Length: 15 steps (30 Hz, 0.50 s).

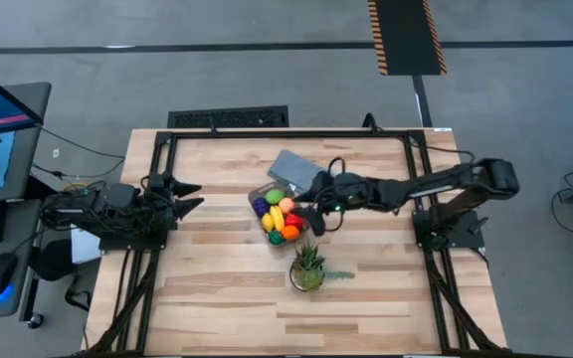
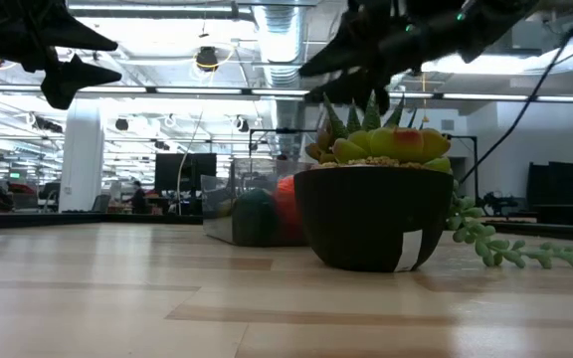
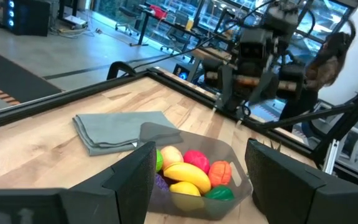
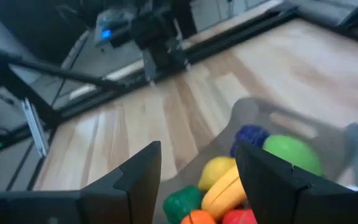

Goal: Pick and placing Produce into tupperware
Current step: Return to Home Position

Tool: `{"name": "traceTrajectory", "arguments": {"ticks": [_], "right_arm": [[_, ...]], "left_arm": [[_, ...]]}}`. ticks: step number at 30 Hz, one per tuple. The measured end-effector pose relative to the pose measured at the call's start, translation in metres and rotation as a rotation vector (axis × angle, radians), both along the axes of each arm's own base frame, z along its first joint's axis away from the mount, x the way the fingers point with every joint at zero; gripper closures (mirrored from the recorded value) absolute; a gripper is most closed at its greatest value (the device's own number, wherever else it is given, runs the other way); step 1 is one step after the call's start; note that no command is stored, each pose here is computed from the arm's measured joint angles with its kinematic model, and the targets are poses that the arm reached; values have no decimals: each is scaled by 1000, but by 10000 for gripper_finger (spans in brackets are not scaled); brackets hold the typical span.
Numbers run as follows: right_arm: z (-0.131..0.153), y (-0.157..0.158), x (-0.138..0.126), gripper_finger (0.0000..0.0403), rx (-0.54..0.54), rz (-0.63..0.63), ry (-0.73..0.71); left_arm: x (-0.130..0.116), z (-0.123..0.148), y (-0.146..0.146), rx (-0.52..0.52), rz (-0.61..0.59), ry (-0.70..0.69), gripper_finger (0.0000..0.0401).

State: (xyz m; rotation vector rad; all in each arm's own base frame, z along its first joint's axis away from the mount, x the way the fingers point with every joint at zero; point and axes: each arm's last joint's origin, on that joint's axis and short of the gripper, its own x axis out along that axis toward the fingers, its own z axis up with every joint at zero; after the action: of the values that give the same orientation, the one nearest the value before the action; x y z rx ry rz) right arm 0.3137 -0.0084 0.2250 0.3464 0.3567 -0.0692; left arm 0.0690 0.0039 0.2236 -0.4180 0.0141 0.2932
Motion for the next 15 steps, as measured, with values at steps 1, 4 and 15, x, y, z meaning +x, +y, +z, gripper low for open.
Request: {"name": "traceTrajectory", "arguments": {"ticks": [1, 4, 15], "right_arm": [[6, -2, -4, 172, 1, -10, -6], [23, -7, -20, 172, 21, -41, 0], [65, -10, -77, 172, 64, -80, 19]], "left_arm": [[0, 0, 0, -2, 0, 0, 167], [0, 0, 0, -30, 2, -8, 167], [0, -4, 0, -120, 10, 9, 167]]}}
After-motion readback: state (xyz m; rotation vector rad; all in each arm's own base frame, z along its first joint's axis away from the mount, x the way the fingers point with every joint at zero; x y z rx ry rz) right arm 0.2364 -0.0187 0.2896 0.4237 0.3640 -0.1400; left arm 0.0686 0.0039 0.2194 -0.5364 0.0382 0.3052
